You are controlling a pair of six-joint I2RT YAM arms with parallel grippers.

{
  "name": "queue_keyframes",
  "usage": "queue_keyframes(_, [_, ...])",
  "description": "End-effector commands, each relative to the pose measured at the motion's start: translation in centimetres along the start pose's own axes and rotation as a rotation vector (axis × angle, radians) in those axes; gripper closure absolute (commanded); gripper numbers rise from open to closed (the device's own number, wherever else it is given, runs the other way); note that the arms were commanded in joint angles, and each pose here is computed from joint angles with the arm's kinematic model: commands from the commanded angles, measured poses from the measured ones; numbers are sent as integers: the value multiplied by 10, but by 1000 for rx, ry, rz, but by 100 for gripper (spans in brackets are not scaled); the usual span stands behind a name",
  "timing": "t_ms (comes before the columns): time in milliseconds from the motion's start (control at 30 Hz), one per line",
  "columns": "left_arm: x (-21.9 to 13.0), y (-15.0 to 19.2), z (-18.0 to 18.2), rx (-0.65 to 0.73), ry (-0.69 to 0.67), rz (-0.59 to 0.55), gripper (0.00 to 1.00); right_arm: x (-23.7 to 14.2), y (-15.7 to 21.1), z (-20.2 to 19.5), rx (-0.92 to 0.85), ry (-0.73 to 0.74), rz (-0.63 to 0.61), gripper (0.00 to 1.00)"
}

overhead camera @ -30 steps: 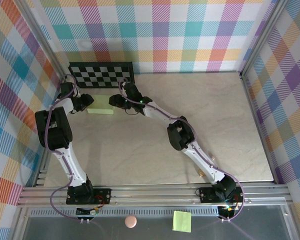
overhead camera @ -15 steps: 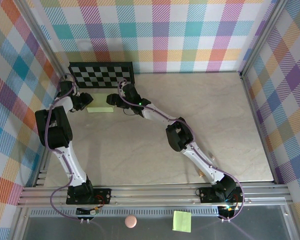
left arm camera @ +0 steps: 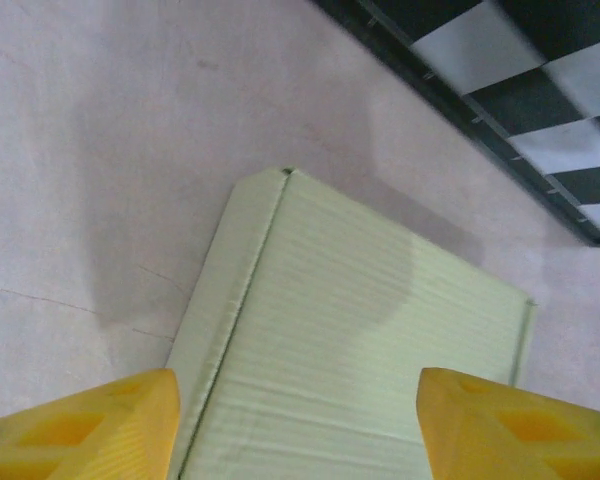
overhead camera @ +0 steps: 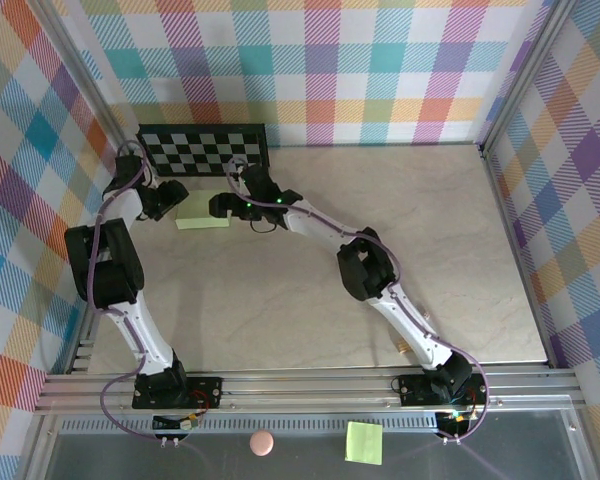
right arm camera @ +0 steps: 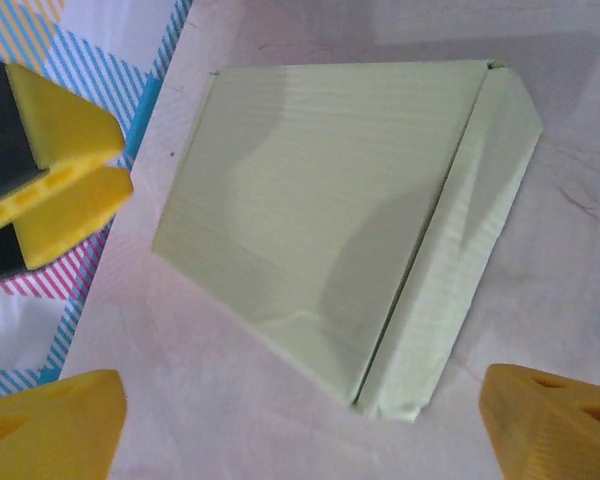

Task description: Fold the paper box

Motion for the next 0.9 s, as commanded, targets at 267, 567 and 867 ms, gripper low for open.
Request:
queue_keyframes(267, [-40,45,-16,125,-3,-59,9,-129,0,-31,-230,233,63,1])
queue_keyframes(567, [-49,93,-23,302,-12,-171,0,-243,39,-112,-244,470,74,1])
queue_keyframes(867, [-42,130,-13,478,-110,-276,0,-344,97,-200,-201,789,-12,1])
Point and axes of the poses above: each hand's point on the last joint's axis, 136 mm out from that joint toward the fingers, its own x axis out along the fingers, its own z axis along the line the jaws close on, y = z × x, the point moved 6 cm from there along -x, back along the fingers, and after that the axes turned 8 degrees about -x, right-handed, at the moved point
